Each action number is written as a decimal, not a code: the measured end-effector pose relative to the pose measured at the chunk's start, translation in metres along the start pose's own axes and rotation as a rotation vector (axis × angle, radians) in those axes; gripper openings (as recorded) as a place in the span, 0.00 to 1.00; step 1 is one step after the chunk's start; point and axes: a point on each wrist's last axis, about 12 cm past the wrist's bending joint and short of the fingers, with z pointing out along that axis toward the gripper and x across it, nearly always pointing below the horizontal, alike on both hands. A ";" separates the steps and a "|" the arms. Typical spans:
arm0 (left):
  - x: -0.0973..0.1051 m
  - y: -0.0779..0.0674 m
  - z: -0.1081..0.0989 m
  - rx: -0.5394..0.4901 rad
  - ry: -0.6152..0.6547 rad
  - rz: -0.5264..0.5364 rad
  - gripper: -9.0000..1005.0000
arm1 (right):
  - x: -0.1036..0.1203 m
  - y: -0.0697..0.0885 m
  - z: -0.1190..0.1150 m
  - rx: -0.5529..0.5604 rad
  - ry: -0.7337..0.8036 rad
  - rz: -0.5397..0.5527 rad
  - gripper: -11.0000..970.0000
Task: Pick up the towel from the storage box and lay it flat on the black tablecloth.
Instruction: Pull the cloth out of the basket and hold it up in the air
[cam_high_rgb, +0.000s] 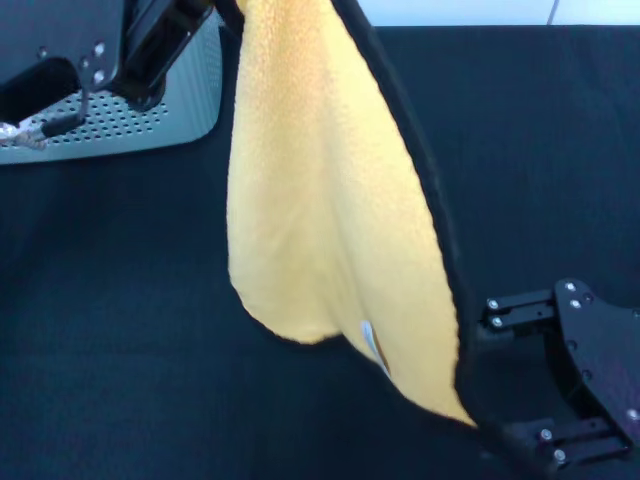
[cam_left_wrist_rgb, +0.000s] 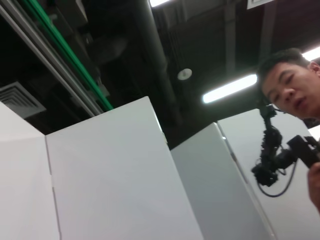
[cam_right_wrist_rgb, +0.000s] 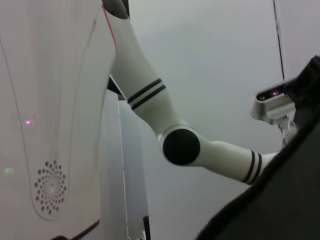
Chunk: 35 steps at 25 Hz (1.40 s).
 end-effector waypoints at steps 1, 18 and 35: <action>0.001 0.001 0.001 -0.006 0.002 0.001 0.02 | 0.001 0.000 0.000 0.005 0.005 0.003 0.60; 0.009 0.000 0.008 -0.033 0.001 0.012 0.02 | 0.005 -0.003 0.002 0.039 0.008 0.004 0.60; 0.012 -0.003 0.006 -0.049 0.000 0.010 0.02 | 0.003 -0.008 -0.010 0.191 -0.038 -0.017 0.60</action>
